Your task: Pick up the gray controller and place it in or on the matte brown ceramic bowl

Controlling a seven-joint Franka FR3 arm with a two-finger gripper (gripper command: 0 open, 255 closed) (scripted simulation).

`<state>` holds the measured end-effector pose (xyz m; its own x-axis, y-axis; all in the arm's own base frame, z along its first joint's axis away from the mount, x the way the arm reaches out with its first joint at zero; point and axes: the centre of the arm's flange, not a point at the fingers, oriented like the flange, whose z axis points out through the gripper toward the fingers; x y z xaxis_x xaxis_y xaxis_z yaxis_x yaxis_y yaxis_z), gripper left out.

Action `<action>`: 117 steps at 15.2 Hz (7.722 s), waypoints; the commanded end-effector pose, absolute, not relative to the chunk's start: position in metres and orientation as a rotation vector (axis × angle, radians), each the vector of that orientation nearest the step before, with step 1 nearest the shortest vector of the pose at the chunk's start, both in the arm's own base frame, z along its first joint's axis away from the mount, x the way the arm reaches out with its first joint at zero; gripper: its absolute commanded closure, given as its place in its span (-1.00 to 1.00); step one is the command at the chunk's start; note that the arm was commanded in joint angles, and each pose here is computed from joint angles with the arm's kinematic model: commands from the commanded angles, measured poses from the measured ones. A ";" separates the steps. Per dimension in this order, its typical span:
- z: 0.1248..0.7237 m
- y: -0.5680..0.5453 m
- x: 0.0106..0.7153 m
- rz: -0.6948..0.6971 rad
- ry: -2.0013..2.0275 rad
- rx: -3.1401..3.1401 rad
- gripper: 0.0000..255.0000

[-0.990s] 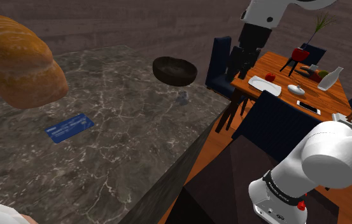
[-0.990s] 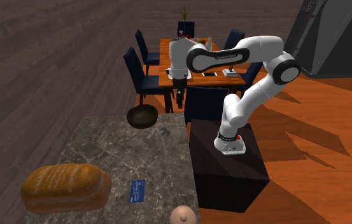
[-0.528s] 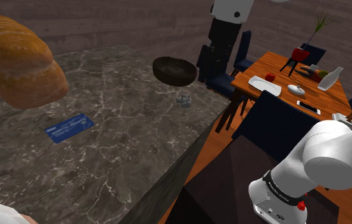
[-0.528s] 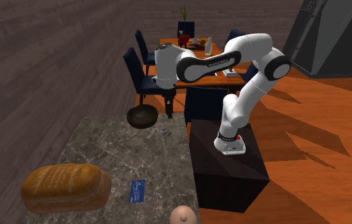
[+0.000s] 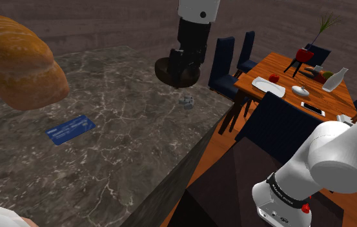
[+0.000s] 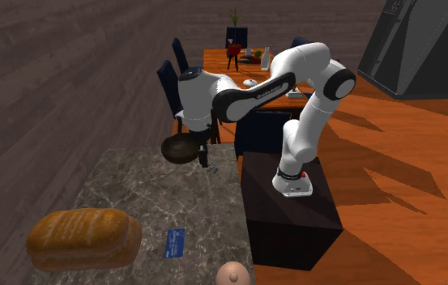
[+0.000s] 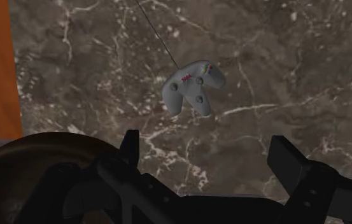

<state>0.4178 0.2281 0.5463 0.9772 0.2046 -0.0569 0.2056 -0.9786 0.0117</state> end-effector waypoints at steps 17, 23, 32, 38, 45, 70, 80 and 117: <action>0.508 0.233 0.418 -0.085 0.331 3.103 1.00; 0.508 0.233 0.418 -0.085 0.331 3.103 1.00; 0.511 0.181 0.366 0.106 0.204 3.301 -1.00; 0.487 0.185 0.367 0.106 0.204 3.301 -1.00; 0.487 0.185 0.367 0.106 0.204 3.301 1.00; 0.572 0.185 0.367 0.106 0.204 3.301 1.00; 0.611 0.171 0.404 0.106 0.204 3.301 1.00; 0.538 0.121 0.537 0.106 0.204 3.301 -1.00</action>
